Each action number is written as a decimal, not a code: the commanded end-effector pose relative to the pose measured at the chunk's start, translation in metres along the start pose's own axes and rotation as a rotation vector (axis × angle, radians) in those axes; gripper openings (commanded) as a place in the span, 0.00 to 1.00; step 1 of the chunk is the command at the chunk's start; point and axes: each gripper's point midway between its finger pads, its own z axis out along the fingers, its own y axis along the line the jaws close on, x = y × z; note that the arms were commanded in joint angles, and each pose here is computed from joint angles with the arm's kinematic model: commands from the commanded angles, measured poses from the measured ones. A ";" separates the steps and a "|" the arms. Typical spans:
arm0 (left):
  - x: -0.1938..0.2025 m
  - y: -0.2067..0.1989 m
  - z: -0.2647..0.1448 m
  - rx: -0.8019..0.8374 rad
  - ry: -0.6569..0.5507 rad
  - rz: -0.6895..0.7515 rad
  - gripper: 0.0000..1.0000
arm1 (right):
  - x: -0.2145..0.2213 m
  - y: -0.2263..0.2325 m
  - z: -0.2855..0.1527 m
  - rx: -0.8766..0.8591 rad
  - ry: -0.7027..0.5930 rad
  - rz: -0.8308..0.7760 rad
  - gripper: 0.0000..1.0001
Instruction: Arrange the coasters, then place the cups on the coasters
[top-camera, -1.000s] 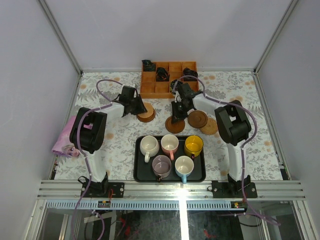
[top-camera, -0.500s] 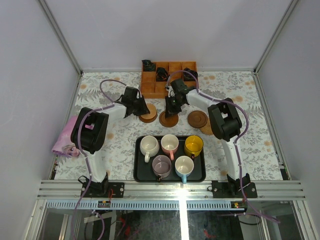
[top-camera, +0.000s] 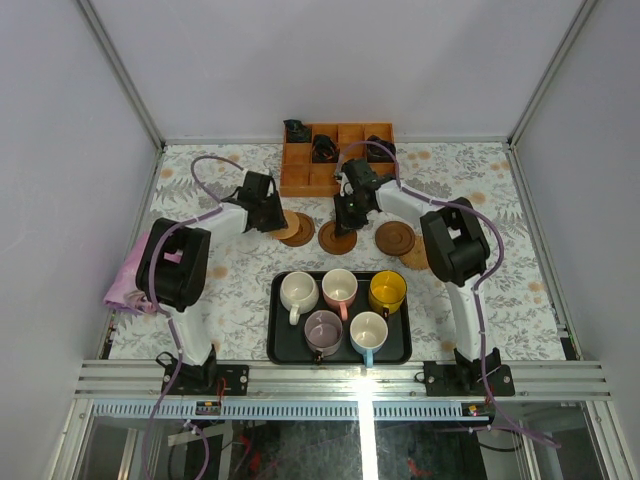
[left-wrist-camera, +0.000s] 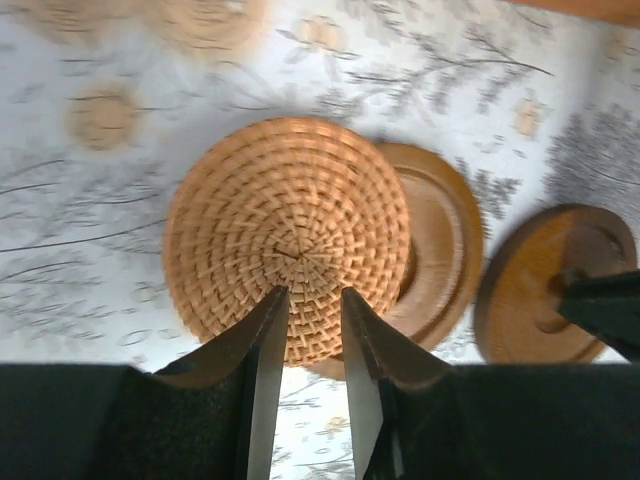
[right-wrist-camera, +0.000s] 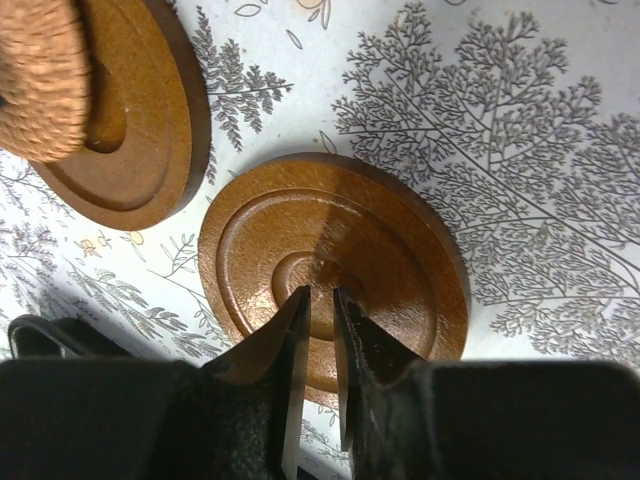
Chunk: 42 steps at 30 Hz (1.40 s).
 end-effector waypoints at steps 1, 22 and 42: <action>-0.026 0.032 -0.017 -0.143 -0.059 0.016 0.31 | -0.007 0.003 -0.023 0.037 -0.038 -0.038 0.25; 0.006 0.128 -0.021 -0.490 0.030 -0.010 0.35 | -0.001 -0.002 -0.049 0.088 -0.087 -0.044 0.32; -0.007 0.073 -0.048 -0.243 0.003 -0.048 0.34 | -0.011 0.012 -0.028 -0.002 -0.075 -0.029 0.21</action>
